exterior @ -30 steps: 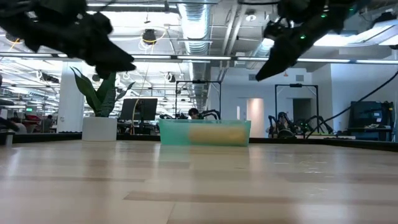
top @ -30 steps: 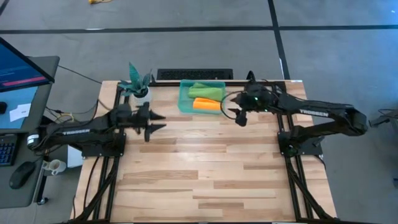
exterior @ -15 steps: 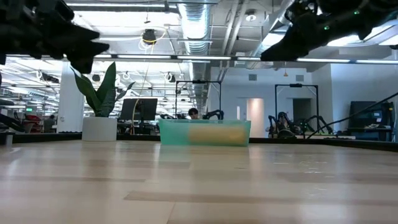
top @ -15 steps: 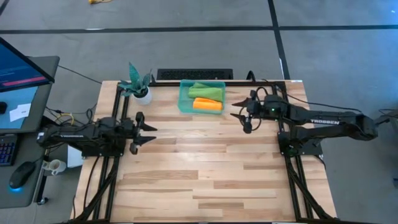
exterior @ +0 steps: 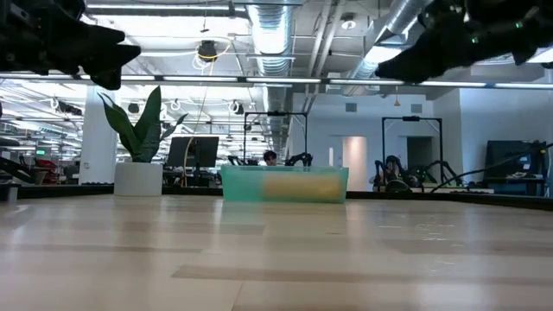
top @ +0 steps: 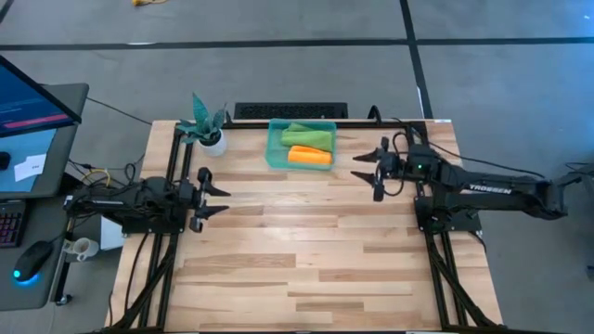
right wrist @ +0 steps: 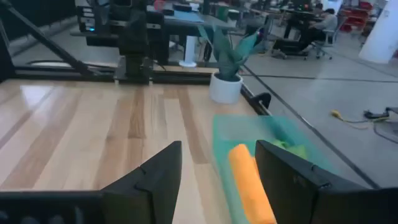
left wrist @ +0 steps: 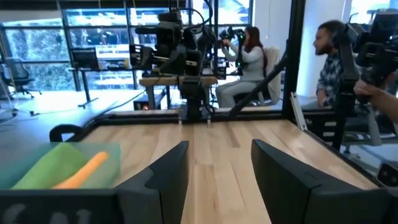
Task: Roll microfiber towels into tight, uniform cylinder then place into a basket
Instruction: Return to Home Position
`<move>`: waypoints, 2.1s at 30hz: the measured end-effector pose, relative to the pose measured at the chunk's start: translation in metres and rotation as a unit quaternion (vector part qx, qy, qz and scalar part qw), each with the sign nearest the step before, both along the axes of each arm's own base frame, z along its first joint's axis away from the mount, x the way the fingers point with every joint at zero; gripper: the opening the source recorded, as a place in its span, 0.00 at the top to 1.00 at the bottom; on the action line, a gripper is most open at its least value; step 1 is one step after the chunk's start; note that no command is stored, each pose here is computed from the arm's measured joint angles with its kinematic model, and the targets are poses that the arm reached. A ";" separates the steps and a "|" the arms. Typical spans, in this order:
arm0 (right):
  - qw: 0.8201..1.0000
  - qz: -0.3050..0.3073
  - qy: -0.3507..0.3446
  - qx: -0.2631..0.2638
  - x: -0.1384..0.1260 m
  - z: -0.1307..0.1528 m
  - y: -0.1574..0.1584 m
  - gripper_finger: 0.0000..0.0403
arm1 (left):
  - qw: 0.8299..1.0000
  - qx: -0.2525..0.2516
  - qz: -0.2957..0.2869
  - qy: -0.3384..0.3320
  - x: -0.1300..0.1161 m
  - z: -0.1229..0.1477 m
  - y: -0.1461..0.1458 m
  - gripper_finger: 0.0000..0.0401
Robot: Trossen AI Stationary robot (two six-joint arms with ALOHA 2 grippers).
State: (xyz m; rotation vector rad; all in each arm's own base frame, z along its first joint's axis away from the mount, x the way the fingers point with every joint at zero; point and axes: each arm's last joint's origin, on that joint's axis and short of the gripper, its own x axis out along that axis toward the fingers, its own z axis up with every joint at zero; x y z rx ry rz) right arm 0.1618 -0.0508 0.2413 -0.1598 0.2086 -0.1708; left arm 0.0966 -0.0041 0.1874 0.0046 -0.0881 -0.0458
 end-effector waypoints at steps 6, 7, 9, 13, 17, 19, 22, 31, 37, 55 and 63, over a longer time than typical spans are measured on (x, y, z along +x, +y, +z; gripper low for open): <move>0.999 -0.015 0.004 0.036 -0.005 -0.030 -0.001 0.44 | 1.000 -0.001 0.003 0.010 0.000 -0.002 0.000 0.59; 0.999 -0.019 0.005 0.042 -0.006 -0.033 -0.001 0.44 | 1.000 -0.003 0.003 0.010 0.000 -0.002 0.000 0.59; 0.999 -0.021 0.006 0.049 -0.008 -0.038 0.000 0.44 | 1.000 -0.006 0.005 0.014 0.000 -0.003 0.000 0.59; 0.998 -0.020 0.007 0.053 -0.013 -0.047 0.002 0.44 | 1.000 -0.006 0.015 0.004 0.001 -0.006 0.001 0.59; 0.998 -0.021 -0.008 0.062 -0.018 -0.053 0.004 0.44 | 1.000 -0.006 0.024 0.007 0.003 -0.013 0.001 0.59; 0.998 -0.019 -0.022 0.061 -0.021 -0.056 0.005 0.44 | 0.999 -0.009 0.040 0.009 0.003 -0.013 0.002 0.59; 0.997 -0.018 -0.036 0.064 -0.026 -0.060 0.007 0.44 | 0.999 -0.006 0.050 0.007 0.003 -0.013 0.003 0.59; 0.994 -0.007 -0.086 0.065 -0.040 -0.079 0.013 0.44 | 0.996 0.002 0.085 0.009 0.003 -0.014 0.005 0.59; 0.993 -0.016 -0.110 0.043 -0.047 -0.073 0.012 0.44 | 0.995 0.019 0.100 0.020 0.003 -0.016 0.006 0.59; 0.994 -0.043 -0.075 0.071 -0.064 -0.082 0.014 0.44 | 0.994 0.022 0.099 0.037 0.004 -0.020 0.005 0.59; 0.992 -0.063 -0.045 0.095 -0.061 -0.088 0.013 0.44 | 0.994 0.022 0.099 0.037 0.004 -0.020 0.005 0.59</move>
